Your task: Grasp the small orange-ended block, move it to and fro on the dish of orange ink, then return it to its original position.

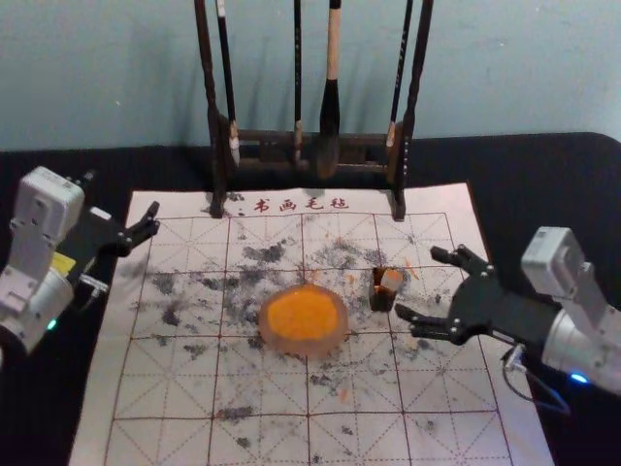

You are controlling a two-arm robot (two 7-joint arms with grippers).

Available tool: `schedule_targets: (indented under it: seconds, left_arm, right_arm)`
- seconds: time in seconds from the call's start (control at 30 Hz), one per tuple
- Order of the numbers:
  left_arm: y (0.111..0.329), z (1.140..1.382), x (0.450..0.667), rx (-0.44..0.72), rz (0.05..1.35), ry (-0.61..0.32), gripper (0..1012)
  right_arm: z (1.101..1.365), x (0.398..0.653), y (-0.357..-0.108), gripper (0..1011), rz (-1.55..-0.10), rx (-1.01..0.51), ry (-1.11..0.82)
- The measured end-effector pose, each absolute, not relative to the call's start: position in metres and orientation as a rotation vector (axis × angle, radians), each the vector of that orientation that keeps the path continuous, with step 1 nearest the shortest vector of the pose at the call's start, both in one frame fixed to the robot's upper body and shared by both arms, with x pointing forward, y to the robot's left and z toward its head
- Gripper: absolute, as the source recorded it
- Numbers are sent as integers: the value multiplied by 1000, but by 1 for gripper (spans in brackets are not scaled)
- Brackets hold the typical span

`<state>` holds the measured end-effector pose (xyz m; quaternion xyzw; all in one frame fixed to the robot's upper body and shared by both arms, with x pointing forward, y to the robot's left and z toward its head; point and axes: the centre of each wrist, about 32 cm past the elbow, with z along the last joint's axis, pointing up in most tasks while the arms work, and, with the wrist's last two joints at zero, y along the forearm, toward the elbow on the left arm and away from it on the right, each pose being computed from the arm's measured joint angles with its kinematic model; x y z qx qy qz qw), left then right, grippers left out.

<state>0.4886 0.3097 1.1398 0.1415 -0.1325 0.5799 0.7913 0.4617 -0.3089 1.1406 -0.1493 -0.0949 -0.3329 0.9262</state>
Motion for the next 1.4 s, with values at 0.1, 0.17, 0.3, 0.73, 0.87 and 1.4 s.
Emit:
schedule_targets:
  seconds: [0.1,0.17,0.3,0.73,0.87,1.4]
  left_arm:
    - [310,1140,489,304,1248,-285,1001]
    - [310,1140,489,304,1248,-285,1001]
    - [310,1140,489,304,1248,-285,1001]
    - [310,1140,489,304,1248,-285,1001]
    - [310,1140,489,304,1248,-285,1001]
    - [310,1140,489,304,1248,-285,1001]
  right_arm:
    - [1139,465,-304,1000,-669,-311,-197]
    - [1138,468,-301,1000,-665,-315,-197]
    - [1136,472,-297,1000,-663,-320,-195]
    - [1131,489,-288,1000,-640,-333,-171]
    - [1131,494,-285,1000,-634,-333,-158]
    - [1132,504,-283,1000,-653,-341,-96]
